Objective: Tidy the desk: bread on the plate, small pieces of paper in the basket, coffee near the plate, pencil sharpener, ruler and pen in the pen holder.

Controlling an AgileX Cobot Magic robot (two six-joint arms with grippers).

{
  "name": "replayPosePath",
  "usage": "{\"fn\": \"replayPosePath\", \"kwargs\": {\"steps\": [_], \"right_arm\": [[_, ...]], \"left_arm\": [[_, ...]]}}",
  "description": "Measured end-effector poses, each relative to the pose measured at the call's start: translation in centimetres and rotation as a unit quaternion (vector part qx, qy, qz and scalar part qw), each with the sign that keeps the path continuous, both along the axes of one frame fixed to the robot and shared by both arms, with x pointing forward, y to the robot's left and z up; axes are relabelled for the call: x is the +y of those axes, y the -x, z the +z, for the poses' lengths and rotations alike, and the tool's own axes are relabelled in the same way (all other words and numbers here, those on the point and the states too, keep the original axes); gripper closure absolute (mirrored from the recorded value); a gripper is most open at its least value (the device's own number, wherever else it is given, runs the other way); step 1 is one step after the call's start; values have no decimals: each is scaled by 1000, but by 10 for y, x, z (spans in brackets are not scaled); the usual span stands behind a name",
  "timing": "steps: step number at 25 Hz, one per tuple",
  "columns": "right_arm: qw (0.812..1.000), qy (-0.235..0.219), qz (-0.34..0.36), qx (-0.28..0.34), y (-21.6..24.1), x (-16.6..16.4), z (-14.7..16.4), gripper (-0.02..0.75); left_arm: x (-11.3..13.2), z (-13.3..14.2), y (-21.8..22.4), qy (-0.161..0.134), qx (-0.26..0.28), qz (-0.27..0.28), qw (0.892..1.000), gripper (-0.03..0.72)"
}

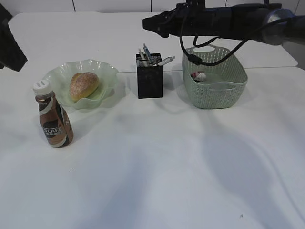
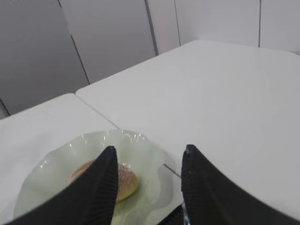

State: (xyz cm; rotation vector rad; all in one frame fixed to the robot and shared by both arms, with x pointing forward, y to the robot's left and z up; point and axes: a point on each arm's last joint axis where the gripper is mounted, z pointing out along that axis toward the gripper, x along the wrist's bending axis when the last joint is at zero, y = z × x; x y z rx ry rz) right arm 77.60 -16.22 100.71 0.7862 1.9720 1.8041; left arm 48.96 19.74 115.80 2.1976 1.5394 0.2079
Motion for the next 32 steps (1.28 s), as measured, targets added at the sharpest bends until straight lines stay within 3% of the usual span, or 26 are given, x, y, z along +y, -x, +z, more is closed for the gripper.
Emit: {"fn": "replayPosePath", "kwargs": {"steps": [1, 2, 3, 5, 9, 15, 17, 18, 23, 27, 32], "right_arm": [[1000, 0, 0, 0, 0, 0, 0, 370], [999, 37, 17, 11, 6, 0, 5, 370], [999, 37, 17, 11, 6, 0, 5, 370], [994, 90, 47, 39, 15, 0, 9, 370], [985, 125, 74, 98, 30, -1, 20, 370], [958, 112, 95, 248, 52, -9, 33, 376], [955, 110, 95, 259, 52, -10, 32, 379], [937, 97, 76, 326, 55, -17, 29, 413], [914, 122, 19, 387, 54, -34, 20, 479], [877, 164, -73, 446, 52, -57, 8, 491], [834, 226, -171, 474, 52, -78, -1, 493]], "left_arm": [[0, 0, 0, 0, 0, 0, 1000, 452], [0, 0, 0, -2, -1, 0, 1000, 452], [0, 0, 0, -2, -2, 0, 1000, 452], [1, 0, -1, -6, -5, 1, 1000, 452], [3, 0, -2, -19, -13, 4, 1000, 452], [8, 0, -5, -47, -27, 8, 999, 452], [10, 0, -6, -54, -33, 10, 998, 452], [10, 1, -6, -58, -36, 10, 998, 452], [13, 2, -10, -73, -58, 14, 996, 452], [15, 4, -13, -88, -77, 16, 993, 452], [20, 6, -17, -115, -105, 20, 988, 452]]}}
